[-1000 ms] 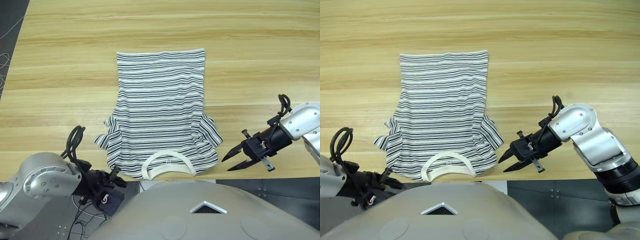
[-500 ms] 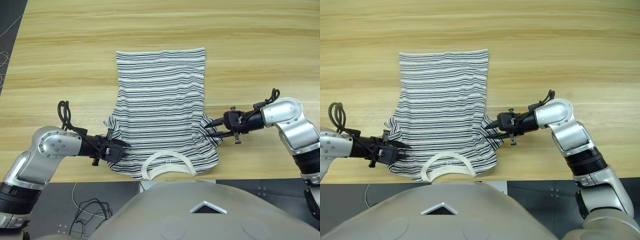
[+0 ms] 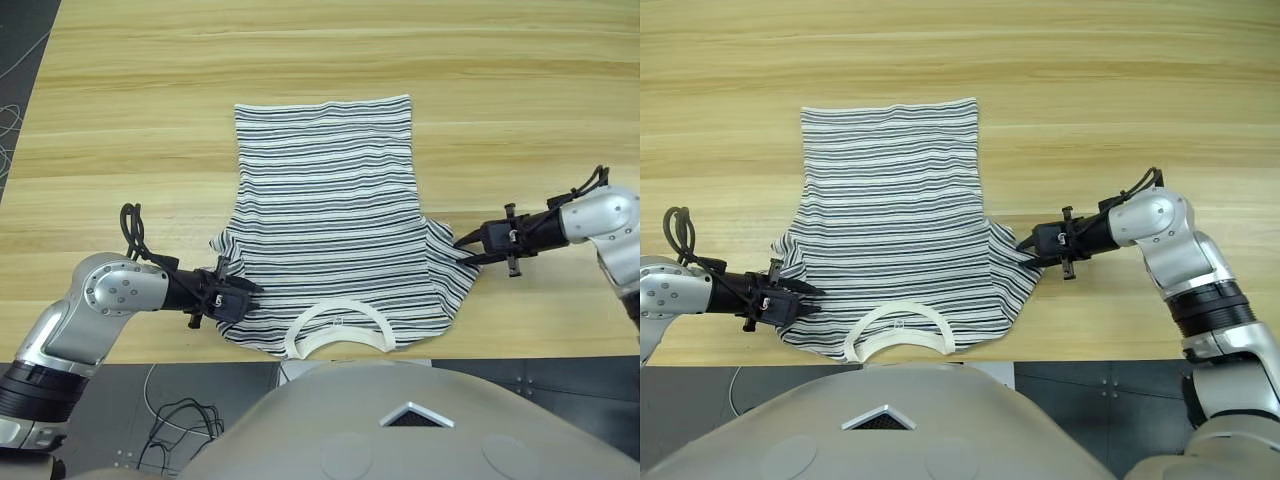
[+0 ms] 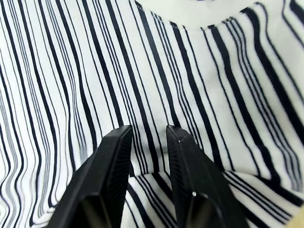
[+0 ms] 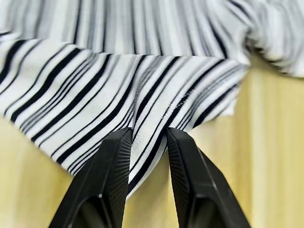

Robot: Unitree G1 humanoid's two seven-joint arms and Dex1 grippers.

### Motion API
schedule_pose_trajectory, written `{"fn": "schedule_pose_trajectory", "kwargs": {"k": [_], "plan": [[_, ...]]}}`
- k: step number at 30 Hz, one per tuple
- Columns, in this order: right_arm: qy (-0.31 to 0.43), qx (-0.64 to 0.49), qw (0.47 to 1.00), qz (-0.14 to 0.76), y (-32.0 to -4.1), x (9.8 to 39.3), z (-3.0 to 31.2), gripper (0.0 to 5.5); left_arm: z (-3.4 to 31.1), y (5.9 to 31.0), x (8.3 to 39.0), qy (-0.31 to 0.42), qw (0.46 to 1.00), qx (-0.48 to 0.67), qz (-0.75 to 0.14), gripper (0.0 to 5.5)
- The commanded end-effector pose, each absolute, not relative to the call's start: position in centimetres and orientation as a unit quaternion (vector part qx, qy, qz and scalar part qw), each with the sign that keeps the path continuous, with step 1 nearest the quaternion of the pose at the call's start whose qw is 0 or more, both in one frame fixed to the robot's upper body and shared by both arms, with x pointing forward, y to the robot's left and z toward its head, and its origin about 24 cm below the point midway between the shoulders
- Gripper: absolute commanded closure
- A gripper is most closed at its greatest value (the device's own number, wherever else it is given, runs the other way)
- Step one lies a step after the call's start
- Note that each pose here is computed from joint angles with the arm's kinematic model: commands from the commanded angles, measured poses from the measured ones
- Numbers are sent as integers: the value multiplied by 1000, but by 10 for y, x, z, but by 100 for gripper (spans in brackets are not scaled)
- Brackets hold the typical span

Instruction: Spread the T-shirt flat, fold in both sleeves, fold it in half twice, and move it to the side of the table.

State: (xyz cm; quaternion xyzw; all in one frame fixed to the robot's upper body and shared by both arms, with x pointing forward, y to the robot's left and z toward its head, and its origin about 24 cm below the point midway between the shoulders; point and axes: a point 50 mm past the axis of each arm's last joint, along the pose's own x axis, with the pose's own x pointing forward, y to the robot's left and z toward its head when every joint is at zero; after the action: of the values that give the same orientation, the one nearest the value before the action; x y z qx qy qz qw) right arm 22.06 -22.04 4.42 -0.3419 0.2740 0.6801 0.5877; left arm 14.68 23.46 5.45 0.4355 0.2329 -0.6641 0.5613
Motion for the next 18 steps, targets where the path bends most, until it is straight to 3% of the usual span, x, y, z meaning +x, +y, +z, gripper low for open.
{"fn": "schedule_pose_trajectory", "kwargs": {"k": [1, 7, 11, 14, 18], "plan": [[291, -306, 575, 700, -217, 209, 43, 416, 56, 237, 152, 229, 560, 454, -655, 418], [222, -321, 613, 687, -204, 223, 64, 416, 75, 219, 161, 145, 602, 442, -649, 418], [189, -365, 612, 675, -205, 229, 92, 416, 121, 222, 172, 86, 599, 532, -592, 418], [173, -382, 607, 675, -203, 224, 108, 416, 146, 232, 162, 112, 595, 551, -574, 418], [157, -387, 621, 663, -203, 221, 117, 416, 150, 260, 155, 195, 658, 483, -544, 418]]}}
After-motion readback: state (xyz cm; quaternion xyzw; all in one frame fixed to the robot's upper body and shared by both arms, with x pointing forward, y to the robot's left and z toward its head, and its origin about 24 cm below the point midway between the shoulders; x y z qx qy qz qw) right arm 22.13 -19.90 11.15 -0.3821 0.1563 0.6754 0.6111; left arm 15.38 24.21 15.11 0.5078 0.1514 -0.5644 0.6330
